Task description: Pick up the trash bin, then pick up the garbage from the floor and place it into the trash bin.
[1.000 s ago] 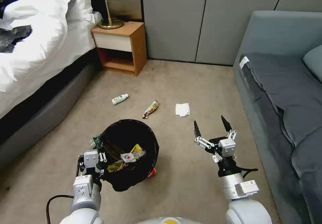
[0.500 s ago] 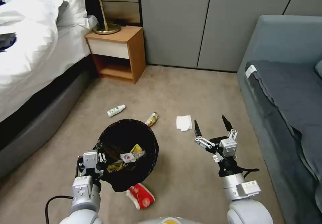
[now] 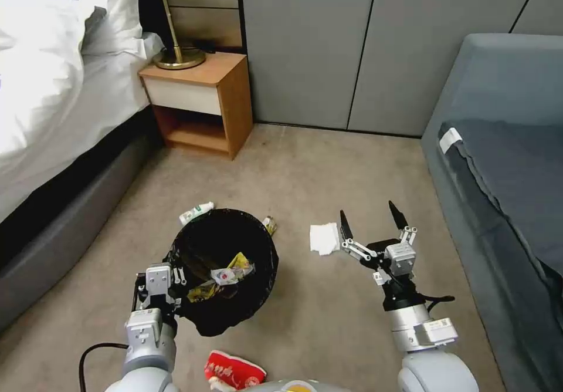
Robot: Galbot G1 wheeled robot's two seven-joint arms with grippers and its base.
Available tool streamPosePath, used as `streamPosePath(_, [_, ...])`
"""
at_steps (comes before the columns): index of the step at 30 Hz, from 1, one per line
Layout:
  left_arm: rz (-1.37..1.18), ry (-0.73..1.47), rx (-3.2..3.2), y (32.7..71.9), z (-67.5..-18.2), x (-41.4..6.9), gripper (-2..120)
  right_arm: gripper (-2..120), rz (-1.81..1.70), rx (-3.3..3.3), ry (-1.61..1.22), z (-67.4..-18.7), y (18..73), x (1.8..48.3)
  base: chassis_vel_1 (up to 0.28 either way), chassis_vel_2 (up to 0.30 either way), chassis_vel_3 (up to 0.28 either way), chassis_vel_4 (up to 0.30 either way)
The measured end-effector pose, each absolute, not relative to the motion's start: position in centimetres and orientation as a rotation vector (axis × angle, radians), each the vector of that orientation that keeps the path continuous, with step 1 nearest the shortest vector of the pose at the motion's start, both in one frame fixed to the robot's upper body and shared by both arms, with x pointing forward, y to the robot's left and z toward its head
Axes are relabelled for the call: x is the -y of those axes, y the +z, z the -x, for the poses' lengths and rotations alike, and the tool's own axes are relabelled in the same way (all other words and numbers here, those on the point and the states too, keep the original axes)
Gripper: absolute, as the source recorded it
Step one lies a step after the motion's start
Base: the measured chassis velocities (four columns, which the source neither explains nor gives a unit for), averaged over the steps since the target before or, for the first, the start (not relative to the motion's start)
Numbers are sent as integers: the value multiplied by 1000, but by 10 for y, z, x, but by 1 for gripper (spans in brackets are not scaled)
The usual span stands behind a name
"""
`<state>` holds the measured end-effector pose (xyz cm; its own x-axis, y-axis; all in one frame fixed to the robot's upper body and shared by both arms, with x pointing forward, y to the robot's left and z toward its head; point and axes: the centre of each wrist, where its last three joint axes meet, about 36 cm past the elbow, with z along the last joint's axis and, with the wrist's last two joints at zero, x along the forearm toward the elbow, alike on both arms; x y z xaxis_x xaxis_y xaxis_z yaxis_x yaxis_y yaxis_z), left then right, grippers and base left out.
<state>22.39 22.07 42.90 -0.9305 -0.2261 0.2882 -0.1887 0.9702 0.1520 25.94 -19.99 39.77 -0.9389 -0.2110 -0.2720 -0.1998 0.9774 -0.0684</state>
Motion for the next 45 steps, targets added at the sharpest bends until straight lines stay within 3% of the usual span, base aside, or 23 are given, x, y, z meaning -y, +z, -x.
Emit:
streamPosePath(14, [-302, -177, 2813, 430, -222, -221, 3, 100, 337, -2822, -62, -263, 397, 198, 0, 0, 0, 0])
streamPosePath(25, [-303, -183, 2803, 429, -219, -220, 3, 100, 403, -2882, -63, -293, 392, 187, 0, 0, 0, 0])
streamPosePath(39, [-328, -198, 2776, 423, -215, -221, 3, 100, 536, -3208, -116, -370, 342, 151, 0, 0, 0, 0])
streamPosePath(45, [-346, -206, 2760, 421, -212, -224, 3, 100, 564, -3454, -192, -422, 283, 148, 0, 0, 0, 0])
